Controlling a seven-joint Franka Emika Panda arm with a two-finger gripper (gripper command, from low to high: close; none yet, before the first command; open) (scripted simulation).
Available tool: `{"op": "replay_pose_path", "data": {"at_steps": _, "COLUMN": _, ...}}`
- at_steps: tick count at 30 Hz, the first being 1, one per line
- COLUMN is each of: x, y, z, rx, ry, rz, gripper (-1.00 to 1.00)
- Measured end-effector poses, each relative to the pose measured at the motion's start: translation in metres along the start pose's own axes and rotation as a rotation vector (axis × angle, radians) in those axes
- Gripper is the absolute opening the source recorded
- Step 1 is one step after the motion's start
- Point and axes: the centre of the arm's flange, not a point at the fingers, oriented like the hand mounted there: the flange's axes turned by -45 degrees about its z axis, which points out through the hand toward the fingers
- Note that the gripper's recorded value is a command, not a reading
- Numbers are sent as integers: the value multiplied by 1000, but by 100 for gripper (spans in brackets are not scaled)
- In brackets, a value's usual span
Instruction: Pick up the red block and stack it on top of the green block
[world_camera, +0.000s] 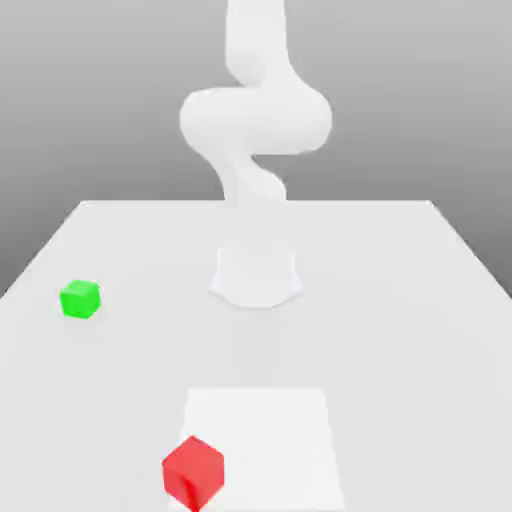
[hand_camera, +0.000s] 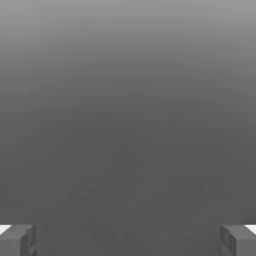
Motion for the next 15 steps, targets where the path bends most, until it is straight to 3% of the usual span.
{"op": "replay_pose_path", "data": {"at_steps": 7, "x": -23, "y": 17, "z": 141, "rx": -83, "ry": -201, "rz": 145, "gripper": 0}}
{"op": "replay_pose_path", "data": {"at_steps": 15, "x": -94, "y": 45, "z": 280, "rx": -161, "ry": -421, "rz": 316, "gripper": 0}}
